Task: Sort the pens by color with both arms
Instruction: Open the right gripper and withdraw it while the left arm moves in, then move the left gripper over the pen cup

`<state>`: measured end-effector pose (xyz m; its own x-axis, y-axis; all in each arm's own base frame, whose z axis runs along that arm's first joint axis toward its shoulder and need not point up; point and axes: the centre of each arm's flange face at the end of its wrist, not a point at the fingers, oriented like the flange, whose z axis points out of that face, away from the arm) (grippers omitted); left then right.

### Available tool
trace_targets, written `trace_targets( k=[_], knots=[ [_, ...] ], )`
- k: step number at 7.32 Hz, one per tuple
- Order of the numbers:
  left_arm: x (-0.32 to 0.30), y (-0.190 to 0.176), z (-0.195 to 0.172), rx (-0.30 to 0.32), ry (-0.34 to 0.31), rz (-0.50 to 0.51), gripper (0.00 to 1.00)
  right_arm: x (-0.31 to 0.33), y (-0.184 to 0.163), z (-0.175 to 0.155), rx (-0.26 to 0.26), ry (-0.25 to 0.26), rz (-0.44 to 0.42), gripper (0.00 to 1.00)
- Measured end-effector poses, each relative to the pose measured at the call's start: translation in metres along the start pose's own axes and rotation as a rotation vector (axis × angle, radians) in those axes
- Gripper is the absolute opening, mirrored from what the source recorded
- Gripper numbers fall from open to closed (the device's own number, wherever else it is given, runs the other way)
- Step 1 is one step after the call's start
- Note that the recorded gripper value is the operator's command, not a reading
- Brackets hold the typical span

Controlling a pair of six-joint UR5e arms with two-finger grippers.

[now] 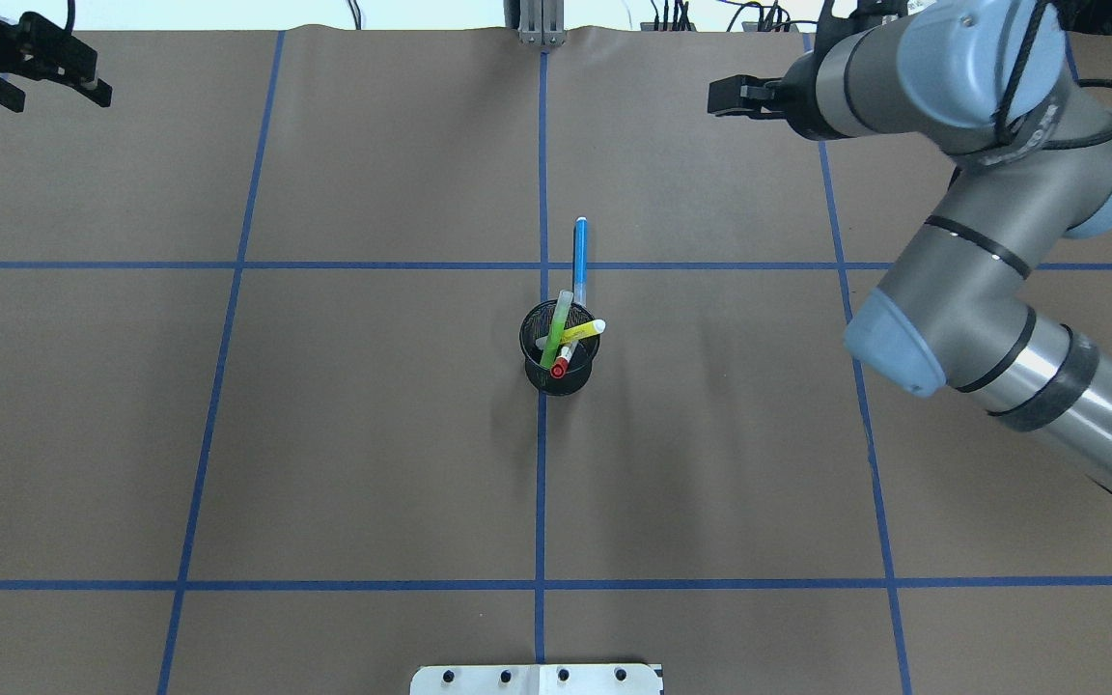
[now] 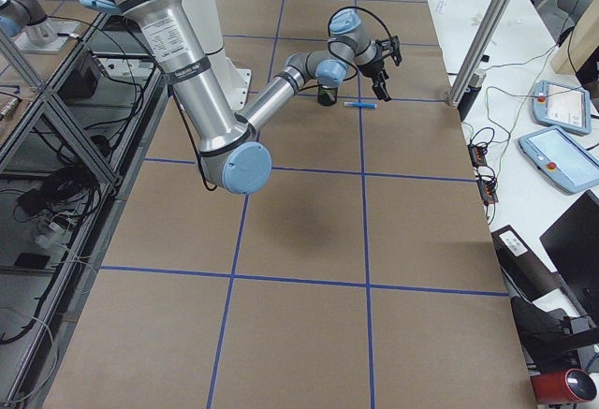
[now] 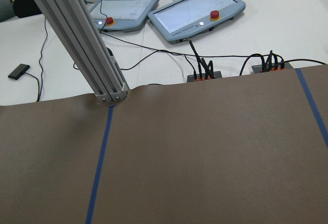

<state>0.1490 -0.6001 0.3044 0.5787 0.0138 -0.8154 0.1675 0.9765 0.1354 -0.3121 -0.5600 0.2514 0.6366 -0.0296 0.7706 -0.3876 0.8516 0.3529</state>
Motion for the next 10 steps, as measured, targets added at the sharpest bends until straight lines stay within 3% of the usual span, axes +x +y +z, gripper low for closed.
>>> trace_targets(
  k=[2,6,8,10],
  knots=[
    [0.076,0.016,0.003,-0.005,0.040,-0.102,1.00,0.053,0.011,-0.011,-0.120,0.044,-0.075,1.00],
    [0.211,0.078,0.059,-0.063,0.068,-0.234,1.00,0.109,0.044,-0.004,-0.276,0.116,-0.142,1.00],
    [0.263,0.099,0.077,-0.078,0.077,-0.286,1.00,0.113,0.049,-0.004,-0.323,0.126,-0.150,1.00],
    [0.311,0.120,0.100,-0.074,0.073,-0.313,1.00,0.112,0.050,-0.005,-0.333,0.124,-0.151,1.00]
  ],
)
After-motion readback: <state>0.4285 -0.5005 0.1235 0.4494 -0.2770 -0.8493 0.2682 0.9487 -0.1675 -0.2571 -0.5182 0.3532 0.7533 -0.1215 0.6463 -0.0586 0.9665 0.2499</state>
